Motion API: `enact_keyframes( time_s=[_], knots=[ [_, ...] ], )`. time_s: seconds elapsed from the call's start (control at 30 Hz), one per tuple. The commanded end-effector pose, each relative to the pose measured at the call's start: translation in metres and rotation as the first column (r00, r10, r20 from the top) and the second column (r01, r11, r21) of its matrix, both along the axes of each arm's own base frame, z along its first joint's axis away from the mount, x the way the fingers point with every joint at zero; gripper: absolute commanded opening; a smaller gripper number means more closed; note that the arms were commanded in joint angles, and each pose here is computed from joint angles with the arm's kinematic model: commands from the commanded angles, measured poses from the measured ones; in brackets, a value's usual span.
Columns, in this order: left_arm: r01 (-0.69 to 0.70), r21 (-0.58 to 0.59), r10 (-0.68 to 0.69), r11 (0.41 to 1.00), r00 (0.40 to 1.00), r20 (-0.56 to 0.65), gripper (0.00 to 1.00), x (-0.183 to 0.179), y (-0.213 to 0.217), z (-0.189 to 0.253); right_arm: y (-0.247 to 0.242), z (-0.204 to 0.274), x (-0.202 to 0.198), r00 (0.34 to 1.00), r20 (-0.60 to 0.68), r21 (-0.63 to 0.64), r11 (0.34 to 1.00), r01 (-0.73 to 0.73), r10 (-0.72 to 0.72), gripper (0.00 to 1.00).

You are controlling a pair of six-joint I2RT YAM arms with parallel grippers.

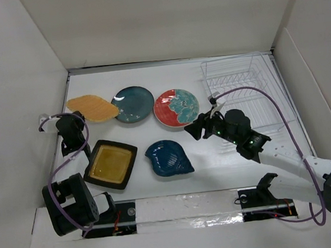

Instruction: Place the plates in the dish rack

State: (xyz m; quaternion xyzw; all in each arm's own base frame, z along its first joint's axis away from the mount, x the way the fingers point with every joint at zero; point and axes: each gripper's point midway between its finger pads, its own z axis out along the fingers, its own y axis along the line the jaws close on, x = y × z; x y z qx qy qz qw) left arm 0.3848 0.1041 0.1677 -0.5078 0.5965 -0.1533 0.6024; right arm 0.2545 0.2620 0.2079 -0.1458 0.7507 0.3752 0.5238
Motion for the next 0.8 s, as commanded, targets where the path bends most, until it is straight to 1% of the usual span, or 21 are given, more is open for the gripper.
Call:
enact_keyframes(
  time_s=[0.0, 0.07, 0.13, 0.17, 0.2, 0.23, 0.27, 0.3, 0.33, 0.37, 0.4, 0.43, 0.47, 0.5, 0.6, 0.77],
  knots=[
    [0.047, 0.072, -0.057, 0.996, 0.989, 0.139, 0.00, 0.008, -0.005, 0.054, 0.017, 0.024, 0.009, 0.999, 0.042, 0.048, 0.998, -0.033, 0.031, 0.66],
    [0.063, 0.080, -0.075, 0.995, 0.985, 0.157, 0.00, 0.008, -0.008, 0.060, 0.028, 0.019, 0.010, 0.998, 0.014, 0.059, 0.997, -0.055, 0.054, 0.73],
    [0.092, 0.085, -0.105, 0.992, 0.981, 0.163, 0.00, 0.010, -0.013, 0.064, 0.041, 0.034, 0.013, 0.997, 0.013, 0.113, 0.991, -0.074, 0.073, 0.75],
    [0.099, 0.088, -0.113, 0.991, 0.980, 0.163, 0.00, 0.010, -0.014, 0.065, 0.047, 0.029, 0.018, 0.997, -0.006, 0.116, 0.990, -0.076, 0.077, 0.78],
    [0.116, 0.090, -0.129, 0.989, 0.978, 0.164, 0.00, 0.010, -0.017, 0.065, 0.057, 0.038, 0.019, 0.996, 0.003, 0.155, 0.984, -0.087, 0.087, 0.80],
    [0.124, 0.093, -0.139, 0.988, 0.975, 0.176, 0.00, 0.010, -0.019, 0.068, 0.066, 0.047, 0.021, 0.995, 0.016, 0.180, 0.978, -0.102, 0.100, 0.81],
    [0.125, 0.091, -0.140, 0.988, 0.975, 0.175, 0.00, 0.010, -0.020, 0.067, 0.076, 0.032, 0.029, 0.994, -0.017, 0.170, 0.980, -0.102, 0.106, 0.81],
    [0.164, 0.093, -0.179, 0.982, 0.968, 0.179, 0.00, 0.011, -0.026, 0.070, 0.083, 0.036, 0.034, 0.993, -0.025, 0.196, 0.975, -0.106, 0.113, 0.82],
    [0.172, 0.099, -0.187, 0.980, 0.966, 0.178, 0.00, 0.011, -0.028, 0.073, 0.090, 0.035, 0.039, 0.992, -0.032, 0.197, 0.974, -0.112, 0.120, 0.82],
    [0.179, 0.106, -0.196, 0.978, 0.964, 0.179, 0.00, 0.010, -0.029, 0.075, 0.100, 0.049, 0.046, 0.991, -0.014, 0.219, 0.968, -0.125, 0.131, 0.83],
    [0.188, 0.112, -0.206, 0.976, 0.962, 0.181, 0.00, 0.010, -0.031, 0.078, 0.110, 0.040, 0.055, 0.990, -0.046, 0.228, 0.966, -0.122, 0.135, 0.82],
    [0.190, 0.120, -0.209, 0.974, 0.961, 0.179, 0.00, 0.008, -0.031, 0.080, 0.115, 0.043, 0.064, 0.990, -0.050, 0.239, 0.964, -0.120, 0.135, 0.83],
    [0.192, 0.124, -0.213, 0.974, 0.960, 0.184, 0.00, 0.007, -0.032, 0.082, 0.124, 0.049, 0.065, 0.984, -0.046, 0.250, 0.956, -0.155, 0.172, 0.83],
    [0.193, 0.127, -0.215, 0.973, 0.959, 0.186, 0.00, 0.006, -0.033, 0.082, 0.135, 0.060, 0.080, 0.983, -0.035, 0.267, 0.950, -0.163, 0.179, 0.83],
    [0.205, 0.152, -0.233, 0.967, 0.951, 0.204, 0.00, 0.002, -0.036, 0.095, 0.151, 0.079, 0.090, 0.978, -0.005, 0.281, 0.939, -0.198, 0.208, 0.83],
    [0.222, 0.184, -0.265, 0.957, 0.930, 0.255, 0.00, -0.007, -0.044, 0.118, 0.160, 0.056, 0.111, 0.974, -0.045, 0.257, 0.945, -0.204, 0.222, 0.84]
  ],
)
